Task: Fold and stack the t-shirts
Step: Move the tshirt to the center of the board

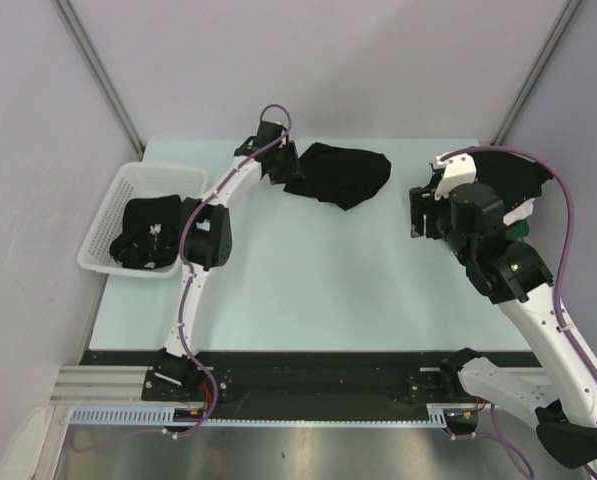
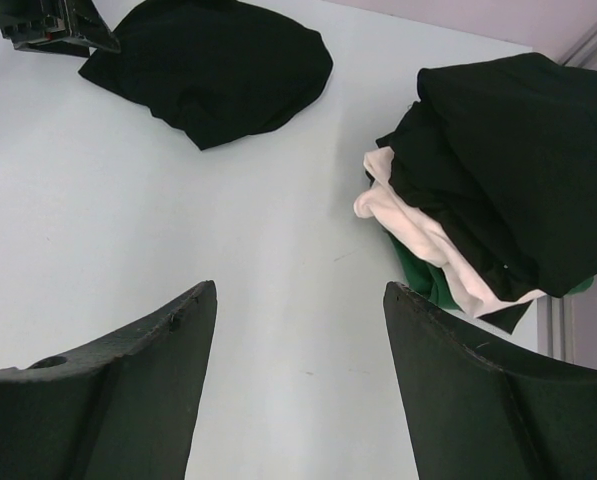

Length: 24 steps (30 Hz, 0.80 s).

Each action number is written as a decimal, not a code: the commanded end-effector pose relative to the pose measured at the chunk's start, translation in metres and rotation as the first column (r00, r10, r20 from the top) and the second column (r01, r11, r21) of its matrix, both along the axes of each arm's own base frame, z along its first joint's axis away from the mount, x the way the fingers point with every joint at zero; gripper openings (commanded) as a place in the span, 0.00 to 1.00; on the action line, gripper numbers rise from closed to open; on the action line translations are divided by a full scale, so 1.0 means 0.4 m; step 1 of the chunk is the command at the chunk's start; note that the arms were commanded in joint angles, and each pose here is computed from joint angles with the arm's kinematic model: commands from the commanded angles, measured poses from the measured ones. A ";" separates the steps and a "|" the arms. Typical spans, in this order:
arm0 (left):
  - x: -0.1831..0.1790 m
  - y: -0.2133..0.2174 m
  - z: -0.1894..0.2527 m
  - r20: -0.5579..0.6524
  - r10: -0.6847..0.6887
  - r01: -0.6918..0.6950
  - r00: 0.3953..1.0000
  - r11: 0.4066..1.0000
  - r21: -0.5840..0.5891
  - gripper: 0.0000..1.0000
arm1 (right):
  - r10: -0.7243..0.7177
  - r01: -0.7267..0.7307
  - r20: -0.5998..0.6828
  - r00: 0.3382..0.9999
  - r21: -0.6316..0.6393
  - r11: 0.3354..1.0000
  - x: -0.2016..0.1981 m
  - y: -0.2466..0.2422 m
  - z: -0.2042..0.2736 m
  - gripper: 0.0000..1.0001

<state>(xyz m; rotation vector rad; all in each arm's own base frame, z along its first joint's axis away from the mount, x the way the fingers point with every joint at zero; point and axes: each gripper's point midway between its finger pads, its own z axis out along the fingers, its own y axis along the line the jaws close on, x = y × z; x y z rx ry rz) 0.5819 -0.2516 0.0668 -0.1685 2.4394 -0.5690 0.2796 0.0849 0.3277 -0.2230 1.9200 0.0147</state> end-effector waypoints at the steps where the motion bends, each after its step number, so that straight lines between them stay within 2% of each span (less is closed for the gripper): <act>1: 0.040 0.018 0.016 0.039 0.011 -0.011 0.999 1.000 -0.014 0.56 | 0.009 -0.009 -0.006 1.000 0.015 1.000 -0.003 0.007 -0.001 0.73; 9: 0.022 0.012 -0.047 -0.023 0.003 -0.003 1.000 1.000 -0.020 0.52 | 0.007 -0.006 -0.023 1.000 0.039 0.999 -0.011 0.019 -0.009 0.73; 12: 0.023 0.006 -0.057 -0.029 0.002 -0.003 1.000 0.999 -0.033 0.41 | 0.008 -0.007 -0.026 1.000 0.040 0.999 -0.014 0.023 -0.011 0.74; 16: 0.021 -0.001 -0.061 -0.036 -0.005 0.003 0.999 0.999 -0.049 0.13 | 0.006 -0.005 -0.027 1.000 0.041 0.999 -0.019 0.027 -0.012 0.74; 18: 0.014 -0.001 -0.056 -0.044 -0.009 0.007 0.999 0.999 -0.049 0.08 | 0.006 -0.005 -0.026 1.000 0.045 0.999 -0.020 0.031 -0.012 0.74; 19: 0.009 0.001 -0.055 -0.050 -0.011 0.009 0.999 0.999 -0.045 0.00 | 0.011 -0.009 -0.025 1.000 0.046 0.999 -0.019 0.035 -0.012 0.74; 23: -0.030 0.023 0.006 -0.053 -0.013 0.012 0.999 1.000 -0.018 0.00 | 0.015 -0.013 -0.022 1.000 0.057 0.998 -0.012 0.048 -0.010 0.74; 24: -0.063 0.037 -0.012 -0.091 -0.012 0.012 0.996 1.000 0.003 0.00 | 0.016 -0.014 -0.025 1.000 0.061 0.998 -0.007 0.054 -0.013 0.74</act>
